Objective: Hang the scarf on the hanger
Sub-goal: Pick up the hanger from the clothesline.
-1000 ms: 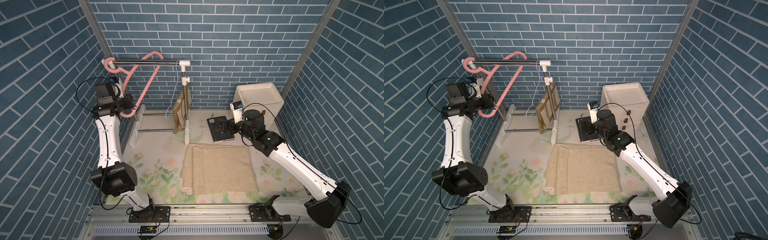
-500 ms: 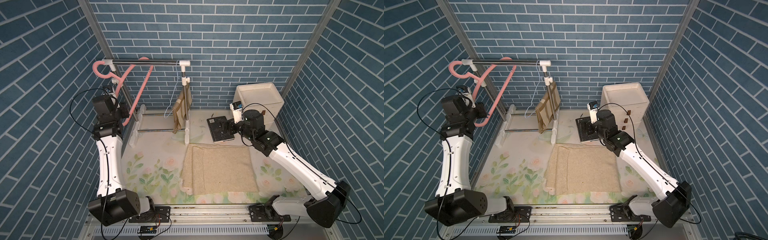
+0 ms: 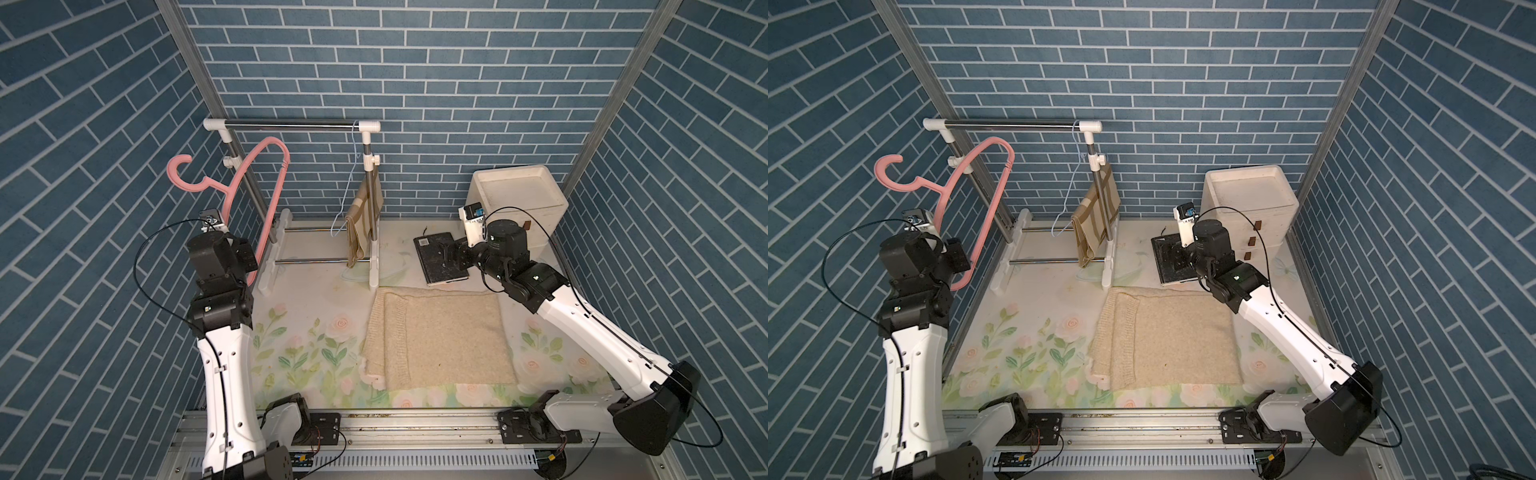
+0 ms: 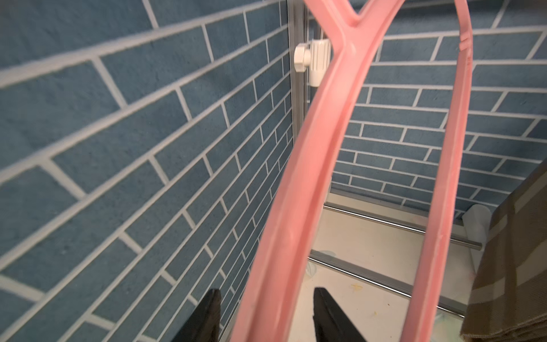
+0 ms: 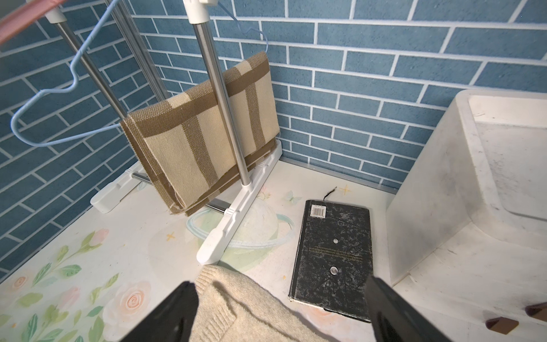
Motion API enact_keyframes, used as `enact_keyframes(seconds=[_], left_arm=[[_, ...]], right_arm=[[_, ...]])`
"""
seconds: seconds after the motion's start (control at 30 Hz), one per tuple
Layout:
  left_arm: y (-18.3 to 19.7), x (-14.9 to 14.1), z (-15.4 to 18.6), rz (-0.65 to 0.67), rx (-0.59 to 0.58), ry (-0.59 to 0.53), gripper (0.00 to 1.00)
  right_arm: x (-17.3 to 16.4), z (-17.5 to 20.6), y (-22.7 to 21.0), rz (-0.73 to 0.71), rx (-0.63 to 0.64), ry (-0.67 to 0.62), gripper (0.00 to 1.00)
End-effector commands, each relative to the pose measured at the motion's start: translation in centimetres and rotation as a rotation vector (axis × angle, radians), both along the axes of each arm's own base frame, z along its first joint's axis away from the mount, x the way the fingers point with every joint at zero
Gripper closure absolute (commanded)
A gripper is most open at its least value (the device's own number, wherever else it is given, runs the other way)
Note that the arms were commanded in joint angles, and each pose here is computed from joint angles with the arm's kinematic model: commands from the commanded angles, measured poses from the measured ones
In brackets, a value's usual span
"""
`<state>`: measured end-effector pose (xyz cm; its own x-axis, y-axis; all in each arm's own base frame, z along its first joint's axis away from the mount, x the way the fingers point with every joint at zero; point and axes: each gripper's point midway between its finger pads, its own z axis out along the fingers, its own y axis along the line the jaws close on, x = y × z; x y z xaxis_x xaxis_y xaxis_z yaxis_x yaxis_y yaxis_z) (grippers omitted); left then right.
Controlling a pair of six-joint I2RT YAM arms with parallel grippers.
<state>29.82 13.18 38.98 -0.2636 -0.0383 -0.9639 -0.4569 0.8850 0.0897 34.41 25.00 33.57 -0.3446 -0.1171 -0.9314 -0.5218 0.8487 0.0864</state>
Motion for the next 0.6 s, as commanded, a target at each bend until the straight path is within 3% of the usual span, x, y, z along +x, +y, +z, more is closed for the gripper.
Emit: enact_keyframes(seconds=[0.0,0.17,0.57], left_arm=[[-1.5,-1.8,1.7,-0.036,-0.040,-0.086,0.80],[-4.9,-3.5,3.9,-0.181,-0.112,-0.188,0.80],[-12.6,-3.8,6.7,-0.587,-0.346,-0.333,0.80]], right_arm=[[0.1,0.3,-0.1,-0.020,0.055,0.004,0.06],[-0.4,2.0,-0.1,0.021,0.143,-0.006,0.06],[-4.4,11.1,4.0,0.385,0.610,-0.075,0.08]])
